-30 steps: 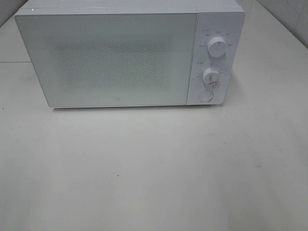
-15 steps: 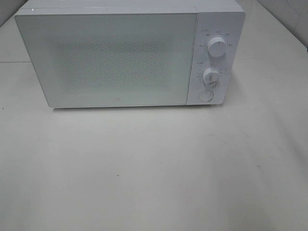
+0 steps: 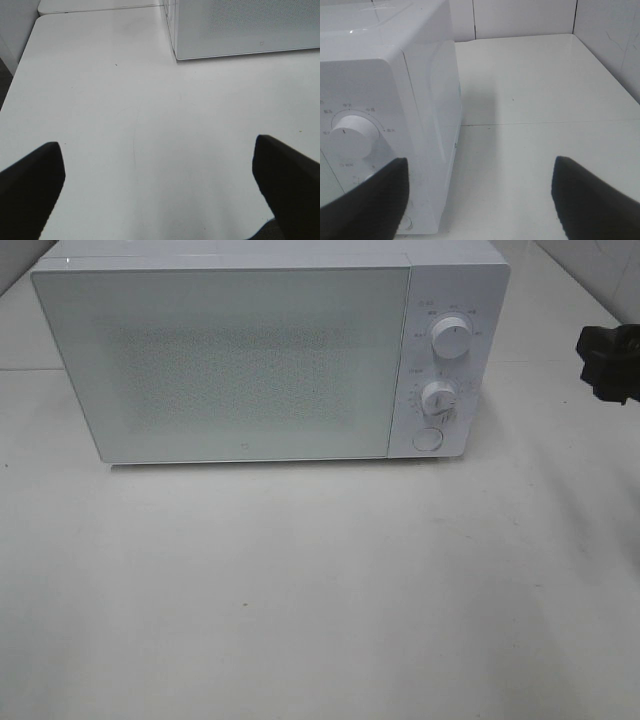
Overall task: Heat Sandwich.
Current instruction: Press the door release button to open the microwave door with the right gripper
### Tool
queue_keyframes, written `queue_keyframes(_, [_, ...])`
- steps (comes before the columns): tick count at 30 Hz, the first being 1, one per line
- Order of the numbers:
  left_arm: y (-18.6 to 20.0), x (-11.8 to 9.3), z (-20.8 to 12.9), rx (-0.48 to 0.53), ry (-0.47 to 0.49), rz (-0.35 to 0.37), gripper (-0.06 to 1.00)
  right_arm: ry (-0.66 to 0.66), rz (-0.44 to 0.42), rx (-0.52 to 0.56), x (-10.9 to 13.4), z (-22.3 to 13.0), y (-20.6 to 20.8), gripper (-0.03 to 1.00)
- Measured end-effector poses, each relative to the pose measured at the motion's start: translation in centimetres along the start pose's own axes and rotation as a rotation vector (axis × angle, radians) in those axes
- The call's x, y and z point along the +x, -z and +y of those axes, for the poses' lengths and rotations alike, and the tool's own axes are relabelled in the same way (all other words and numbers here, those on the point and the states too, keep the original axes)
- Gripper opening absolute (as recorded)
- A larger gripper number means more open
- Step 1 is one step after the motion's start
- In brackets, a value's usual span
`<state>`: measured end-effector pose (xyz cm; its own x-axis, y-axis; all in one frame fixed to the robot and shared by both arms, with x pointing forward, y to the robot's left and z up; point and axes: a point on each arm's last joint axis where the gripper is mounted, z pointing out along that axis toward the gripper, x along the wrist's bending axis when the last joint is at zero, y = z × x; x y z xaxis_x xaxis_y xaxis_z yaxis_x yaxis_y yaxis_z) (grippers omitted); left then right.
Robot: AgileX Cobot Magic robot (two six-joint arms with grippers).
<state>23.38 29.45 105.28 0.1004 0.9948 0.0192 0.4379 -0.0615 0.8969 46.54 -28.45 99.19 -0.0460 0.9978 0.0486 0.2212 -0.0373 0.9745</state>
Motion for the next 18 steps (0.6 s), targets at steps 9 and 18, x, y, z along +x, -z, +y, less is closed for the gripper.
queue_keyframes(9, [0.0, 0.0, 0.0, 0.000, 0.000, 0.000, 0.97, 0.019, -0.018, -0.009, 2.3, -3.8, 0.4, 0.76])
queue_keyframes(18, [0.0, 0.0, 0.0, 0.000, 0.000, 0.000, 0.97, 0.031, 0.038, 0.013, 5.8, -5.8, 0.8, 0.76])
